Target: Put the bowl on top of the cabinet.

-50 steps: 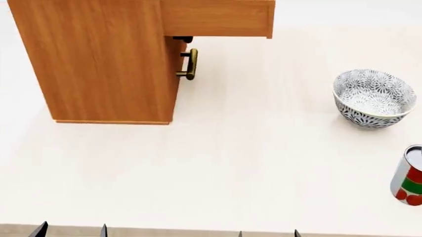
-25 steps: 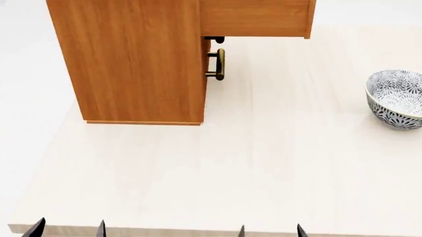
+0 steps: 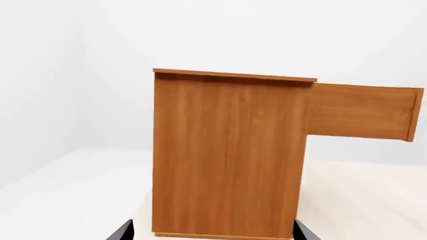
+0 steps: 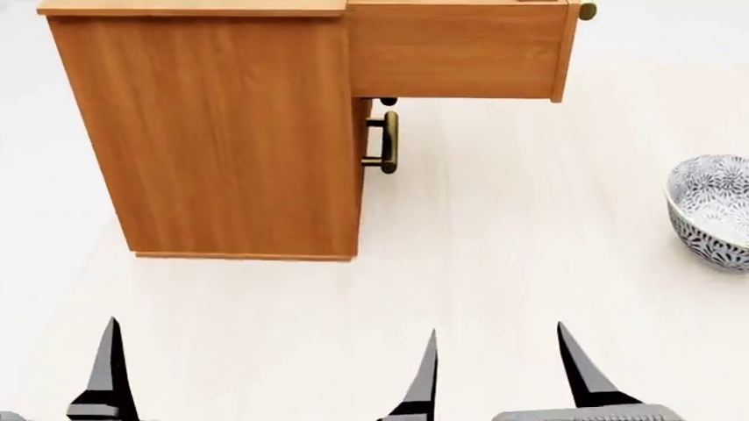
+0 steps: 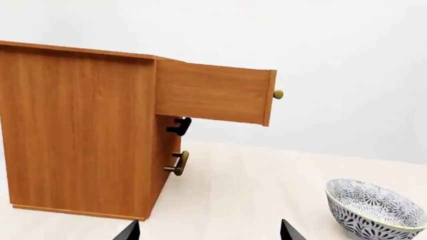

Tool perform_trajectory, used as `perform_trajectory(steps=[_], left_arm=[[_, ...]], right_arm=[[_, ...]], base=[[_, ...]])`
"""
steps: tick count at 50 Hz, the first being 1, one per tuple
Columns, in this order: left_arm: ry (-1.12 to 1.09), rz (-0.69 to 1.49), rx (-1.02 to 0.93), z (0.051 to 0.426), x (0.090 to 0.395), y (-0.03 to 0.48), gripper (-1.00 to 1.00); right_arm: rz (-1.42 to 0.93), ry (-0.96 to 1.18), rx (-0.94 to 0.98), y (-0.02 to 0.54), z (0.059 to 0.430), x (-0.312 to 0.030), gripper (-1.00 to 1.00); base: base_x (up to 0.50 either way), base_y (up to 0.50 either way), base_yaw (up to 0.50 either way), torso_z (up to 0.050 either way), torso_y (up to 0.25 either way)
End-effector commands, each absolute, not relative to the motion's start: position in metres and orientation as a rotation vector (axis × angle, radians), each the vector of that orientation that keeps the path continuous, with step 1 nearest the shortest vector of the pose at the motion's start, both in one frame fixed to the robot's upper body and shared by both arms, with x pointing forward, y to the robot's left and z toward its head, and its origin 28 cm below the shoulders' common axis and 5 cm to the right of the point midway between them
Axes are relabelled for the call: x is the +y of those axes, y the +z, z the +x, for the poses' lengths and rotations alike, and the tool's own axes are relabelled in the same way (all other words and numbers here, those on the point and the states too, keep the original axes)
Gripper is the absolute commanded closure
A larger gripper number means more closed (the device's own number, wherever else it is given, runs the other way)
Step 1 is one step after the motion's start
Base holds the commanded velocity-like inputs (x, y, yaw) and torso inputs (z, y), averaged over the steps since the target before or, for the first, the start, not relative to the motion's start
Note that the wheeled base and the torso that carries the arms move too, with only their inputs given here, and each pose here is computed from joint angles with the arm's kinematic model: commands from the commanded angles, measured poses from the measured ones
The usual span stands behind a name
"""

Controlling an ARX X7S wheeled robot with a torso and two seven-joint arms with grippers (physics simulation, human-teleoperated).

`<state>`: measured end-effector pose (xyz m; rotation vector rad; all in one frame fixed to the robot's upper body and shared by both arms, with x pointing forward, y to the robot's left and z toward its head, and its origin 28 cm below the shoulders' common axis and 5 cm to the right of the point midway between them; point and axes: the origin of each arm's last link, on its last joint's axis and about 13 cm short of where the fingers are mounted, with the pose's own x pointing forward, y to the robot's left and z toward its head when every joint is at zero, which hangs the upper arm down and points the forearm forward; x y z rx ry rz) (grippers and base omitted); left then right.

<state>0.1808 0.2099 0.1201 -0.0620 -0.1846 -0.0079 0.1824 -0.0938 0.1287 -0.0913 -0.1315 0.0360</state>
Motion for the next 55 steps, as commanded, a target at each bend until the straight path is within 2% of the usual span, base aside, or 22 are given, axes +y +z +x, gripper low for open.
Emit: perform_trajectory(steps=[1, 14, 41, 55], left_arm=[[-0.036, -0.078, -0.211, 0.158, 0.210, 0.118, -1.00], [-0.035, -0.051, -0.195, 0.159, 0.205, 0.109, -1.00], [-0.019, -0.054, -0.193, 0.157, 0.209, 0.109, -1.00], [-0.015, -0.049, -0.190, 0.160, 0.208, 0.108, -1.00]], right_arm=[[-0.115, 0.048, -0.184, 0.131, 0.167, -0.091, -1.00], [-0.067, 0.048, -0.186, 0.122, 0.167, -0.099, -1.00], [-0.084, 0.071, -0.168, 0.113, 0.172, -0.093, -1.00], [-0.115, 0.091, -0.147, 0.110, 0.171, -0.092, -1.00]], base=[[0.50, 0.00, 0.00, 0.000, 0.000], [0.50, 0.00, 0.00, 0.000, 0.000], [0.50, 0.00, 0.00, 0.000, 0.001], [0.00, 0.00, 0.00, 0.000, 0.000]])
